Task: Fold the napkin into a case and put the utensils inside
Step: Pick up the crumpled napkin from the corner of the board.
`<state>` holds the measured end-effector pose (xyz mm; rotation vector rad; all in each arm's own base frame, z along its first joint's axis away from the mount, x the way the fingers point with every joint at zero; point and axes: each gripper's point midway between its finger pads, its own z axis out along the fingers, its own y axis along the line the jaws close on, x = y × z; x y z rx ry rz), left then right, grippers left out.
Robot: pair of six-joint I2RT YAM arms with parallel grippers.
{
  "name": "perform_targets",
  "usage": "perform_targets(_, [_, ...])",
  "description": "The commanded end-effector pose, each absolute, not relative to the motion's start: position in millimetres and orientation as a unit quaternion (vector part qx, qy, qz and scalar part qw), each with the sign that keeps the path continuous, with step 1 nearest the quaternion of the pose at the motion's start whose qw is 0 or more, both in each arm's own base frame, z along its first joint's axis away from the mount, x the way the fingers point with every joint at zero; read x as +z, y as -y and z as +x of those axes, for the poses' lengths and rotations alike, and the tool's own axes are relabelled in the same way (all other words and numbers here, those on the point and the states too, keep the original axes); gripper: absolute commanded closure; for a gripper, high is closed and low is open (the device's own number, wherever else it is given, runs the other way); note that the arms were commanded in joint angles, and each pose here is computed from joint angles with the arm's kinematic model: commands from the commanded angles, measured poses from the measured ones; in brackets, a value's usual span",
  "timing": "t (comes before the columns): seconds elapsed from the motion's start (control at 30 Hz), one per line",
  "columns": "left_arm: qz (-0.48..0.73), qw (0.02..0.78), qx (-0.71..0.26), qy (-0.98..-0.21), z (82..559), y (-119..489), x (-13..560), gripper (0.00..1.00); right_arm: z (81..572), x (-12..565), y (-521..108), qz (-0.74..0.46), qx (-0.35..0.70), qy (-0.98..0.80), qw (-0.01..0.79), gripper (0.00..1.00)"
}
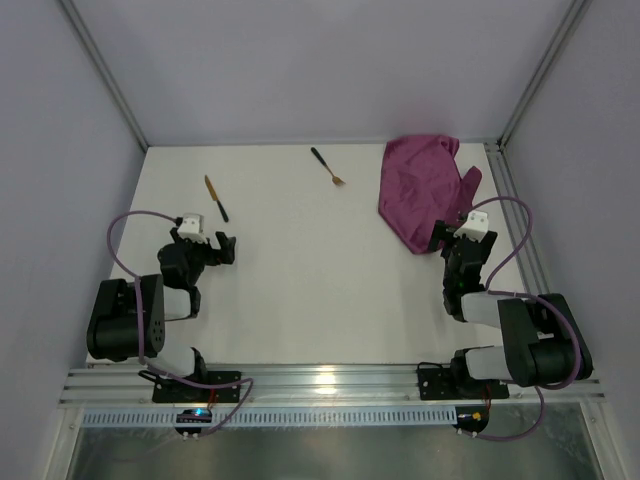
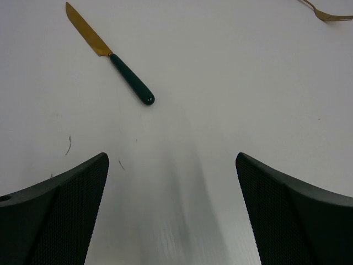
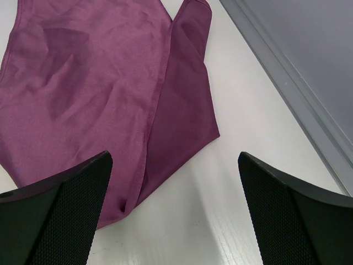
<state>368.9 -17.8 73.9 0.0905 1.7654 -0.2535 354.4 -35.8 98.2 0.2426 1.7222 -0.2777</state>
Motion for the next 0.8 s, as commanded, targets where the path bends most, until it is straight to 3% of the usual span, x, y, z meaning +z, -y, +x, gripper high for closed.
perform_targets(0.0, [0.049, 0.654, -0.104, -0.748, 378.9, 15.2, 94.8, 0.01, 365.1, 124.6, 37.6, 0.117, -0.118, -0.724, 0.67, 0.01])
perform_targets(0.1, [0.048, 0.653, -0.104, -0.749, 378.8, 15.2, 93.9, 0.01, 363.5, 123.3, 38.4, 0.114, -0.124, -0.728, 0.664, 0.01])
perform_targets(0.17, [0.049, 0.653, -0.104, -0.749, 378.7, 15.4, 93.9, 0.01, 369.9, 123.8, 33.9, 0.11, -0.12, -0.773, 0.614, 0.01])
perform_targets(0.2, [0.049, 0.654, -0.104, -0.748, 378.9, 15.4, 94.8, 0.01, 388.0, 155.6, 28.4, 0.14, -0.093, -0.766, 0.62, 0.01])
perform_targets(0.23, [0.049, 0.652, -0.105, -0.749, 378.9, 16.0, 93.8, 0.01, 381.0, 135.8, 21.3, 0.124, -0.086, -0.81, 0.566, 0.01])
perform_targets(0.3, [0.053, 0.653, -0.109, -0.748, 378.0, 17.9, 94.4, 0.01, 395.4, 159.0, 6.6, 0.133, -0.044, -0.817, 0.559, 0.01])
perform_targets(0.53, [0.049, 0.672, -0.115, -0.73, 382.3, 14.6, 125.1, 0.01, 348.5, 126.7, 12.3, 0.259, -0.05, -0.868, 0.42, 0.05])
perform_targets(0.57, [0.027, 0.604, -0.134, -0.785, 373.0, 14.2, 103.6, 0.01, 344.4, 123.5, 10.6, 0.264, -0.047, -0.872, 0.41, 0.05])
perform_targets(0.6, [0.034, 0.631, -0.138, -0.762, 396.9, 8.1, 160.3, 0.01, 339.4, 117.5, 9.5, 0.268, -0.045, -0.875, 0.399, 0.05])
perform_targets(0.67, [0.037, 0.566, -0.154, -0.809, 400.0, 10.6, 156.9, 0.03, 331.4, 102.2, 5.6, 0.28, -0.038, -0.883, 0.376, 0.08])
perform_targets(0.77, [0.066, 0.545, -0.181, -0.816, 414.5, 18.7, 181.3, 0.06, 327.4, 87.7, -0.7, 0.292, -0.024, -0.888, 0.354, 0.1])
